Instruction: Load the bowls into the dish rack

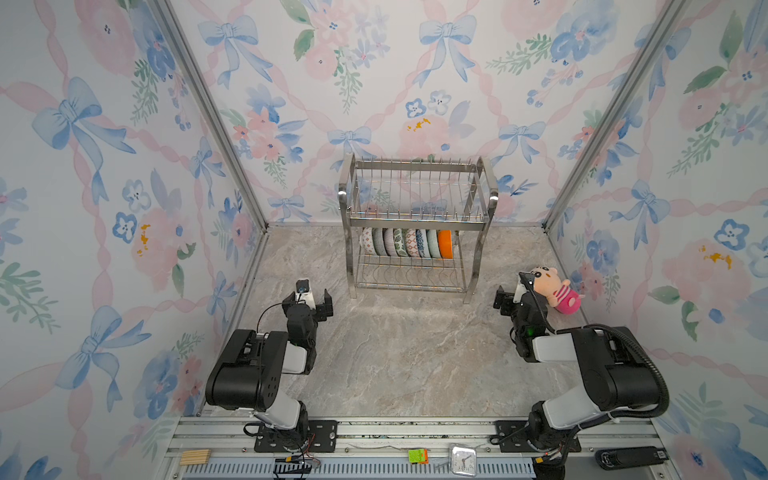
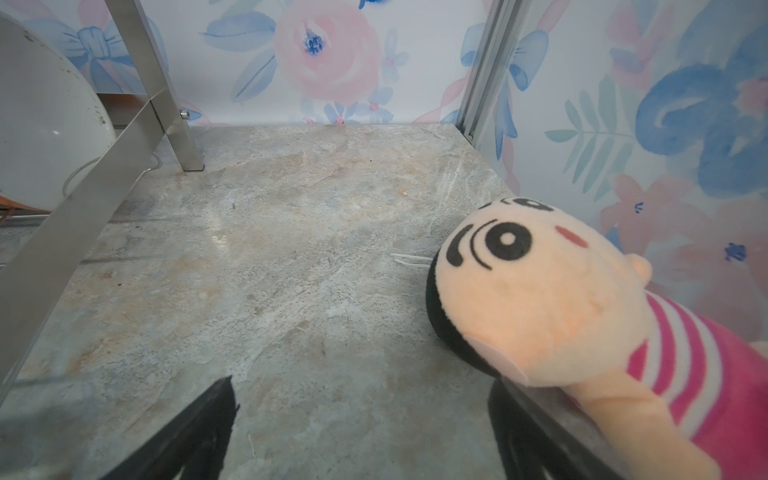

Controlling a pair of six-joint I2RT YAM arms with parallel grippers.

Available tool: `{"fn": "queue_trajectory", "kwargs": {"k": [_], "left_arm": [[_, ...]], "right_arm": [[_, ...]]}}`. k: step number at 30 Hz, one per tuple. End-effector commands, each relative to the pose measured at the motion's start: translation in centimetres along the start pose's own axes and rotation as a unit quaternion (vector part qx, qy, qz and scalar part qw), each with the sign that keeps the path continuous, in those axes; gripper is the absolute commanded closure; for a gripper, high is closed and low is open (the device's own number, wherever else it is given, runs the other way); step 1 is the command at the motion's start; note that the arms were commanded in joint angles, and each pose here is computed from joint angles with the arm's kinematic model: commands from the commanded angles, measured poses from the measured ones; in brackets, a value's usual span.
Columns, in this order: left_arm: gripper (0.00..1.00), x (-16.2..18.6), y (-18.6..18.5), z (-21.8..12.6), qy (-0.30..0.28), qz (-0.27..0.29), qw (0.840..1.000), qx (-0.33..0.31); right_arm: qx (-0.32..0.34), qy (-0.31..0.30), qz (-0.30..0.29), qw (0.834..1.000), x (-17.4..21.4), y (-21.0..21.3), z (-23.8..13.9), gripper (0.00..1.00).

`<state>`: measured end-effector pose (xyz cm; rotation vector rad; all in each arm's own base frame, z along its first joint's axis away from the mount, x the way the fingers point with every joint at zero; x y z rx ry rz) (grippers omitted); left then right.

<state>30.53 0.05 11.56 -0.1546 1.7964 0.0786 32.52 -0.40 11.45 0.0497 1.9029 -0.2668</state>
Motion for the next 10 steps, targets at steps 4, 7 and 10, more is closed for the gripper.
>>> {"fn": "queue_trajectory", "kwargs": {"k": [4,7,10], "left_arm": [[0.02,-0.55,0.05,0.18,-0.012,0.006,1.0,0.001],[0.02,-0.55,0.04,0.18,-0.012,0.007,1.0,0.001],[0.02,-0.53,0.05,0.17,-0.011,0.006,1.0,0.002]], "right_arm": [[-0.007,-0.008,-0.003,1.0,-0.71,0.4,0.19,0.04],[-0.008,-0.008,-0.001,1.0,-0.71,0.4,0.2,0.03],[-0.008,-0.009,-0.001,1.0,-0.74,0.37,0.17,0.04]]}}
Point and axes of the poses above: each gripper's point midway between its finger pads, its own z axis out along the fingers, its own y axis along the line the jaws close on, x = y × z, the point moved 7 cm from there along -z, back along the fingers, and after that the axes turned 5 degrees about -z, right-handed, at the moved point
